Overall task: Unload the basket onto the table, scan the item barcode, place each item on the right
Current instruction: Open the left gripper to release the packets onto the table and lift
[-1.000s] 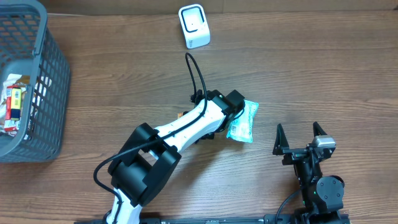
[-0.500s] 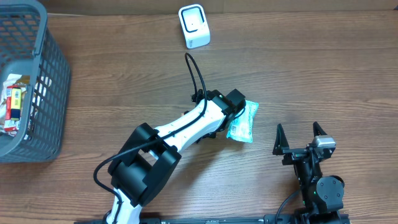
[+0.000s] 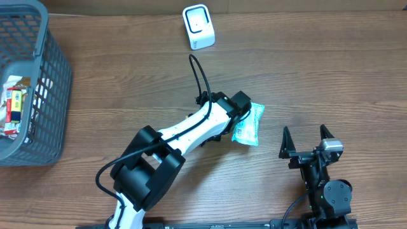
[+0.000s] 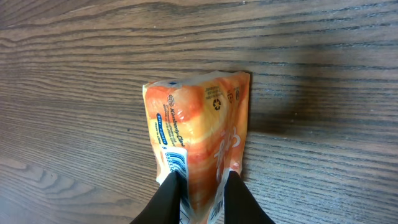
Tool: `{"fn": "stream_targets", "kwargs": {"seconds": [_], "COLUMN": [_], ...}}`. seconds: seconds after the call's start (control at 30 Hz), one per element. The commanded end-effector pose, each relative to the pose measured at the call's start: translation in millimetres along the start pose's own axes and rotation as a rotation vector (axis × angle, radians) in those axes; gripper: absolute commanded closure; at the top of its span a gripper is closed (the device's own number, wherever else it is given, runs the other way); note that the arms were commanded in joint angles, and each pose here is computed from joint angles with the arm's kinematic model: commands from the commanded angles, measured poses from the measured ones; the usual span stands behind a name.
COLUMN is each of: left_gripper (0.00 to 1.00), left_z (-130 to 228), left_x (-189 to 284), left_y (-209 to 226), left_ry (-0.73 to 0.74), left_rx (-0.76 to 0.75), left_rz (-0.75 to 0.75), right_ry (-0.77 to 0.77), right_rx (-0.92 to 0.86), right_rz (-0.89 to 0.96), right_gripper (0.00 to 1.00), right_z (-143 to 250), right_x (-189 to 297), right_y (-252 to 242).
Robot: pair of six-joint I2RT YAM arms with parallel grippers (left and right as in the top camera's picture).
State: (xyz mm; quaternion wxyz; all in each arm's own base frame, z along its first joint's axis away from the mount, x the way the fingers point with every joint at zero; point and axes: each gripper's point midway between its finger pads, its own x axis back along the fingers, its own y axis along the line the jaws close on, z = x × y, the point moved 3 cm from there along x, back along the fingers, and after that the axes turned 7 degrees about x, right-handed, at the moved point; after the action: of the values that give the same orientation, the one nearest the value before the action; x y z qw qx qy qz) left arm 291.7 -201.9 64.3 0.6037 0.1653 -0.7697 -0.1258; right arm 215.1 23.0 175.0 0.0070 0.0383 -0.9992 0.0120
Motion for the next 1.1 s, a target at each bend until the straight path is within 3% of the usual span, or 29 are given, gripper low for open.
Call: {"fn": "stream_targets", "kwargs": {"seconds": [0.0,0.7,1.07], "left_gripper": [0.87,0.86,0.75], "left_z": [0.3,-3.0,-25.8], "left_x": [-1.0,7.4,38.3], "left_y": [-0.2,-8.6,-10.8], "left_ry": [0.014,0.031,-0.009], "left_rx": [0.003,0.018,0.046], "left_rz": [0.001,0.056,0.1], "right_ry": [-0.002,-0.002,-0.001], "right_rx": [0.001,0.001,0.001], "right_rz": [-0.001,-0.001,-0.001], "right_gripper": [0.0,0.0,0.0], "right_z": [2.5,2.5,2.5], "right_x": [-0.1,-0.1,-0.2], "right_y": [0.0,0.0,0.0]}}
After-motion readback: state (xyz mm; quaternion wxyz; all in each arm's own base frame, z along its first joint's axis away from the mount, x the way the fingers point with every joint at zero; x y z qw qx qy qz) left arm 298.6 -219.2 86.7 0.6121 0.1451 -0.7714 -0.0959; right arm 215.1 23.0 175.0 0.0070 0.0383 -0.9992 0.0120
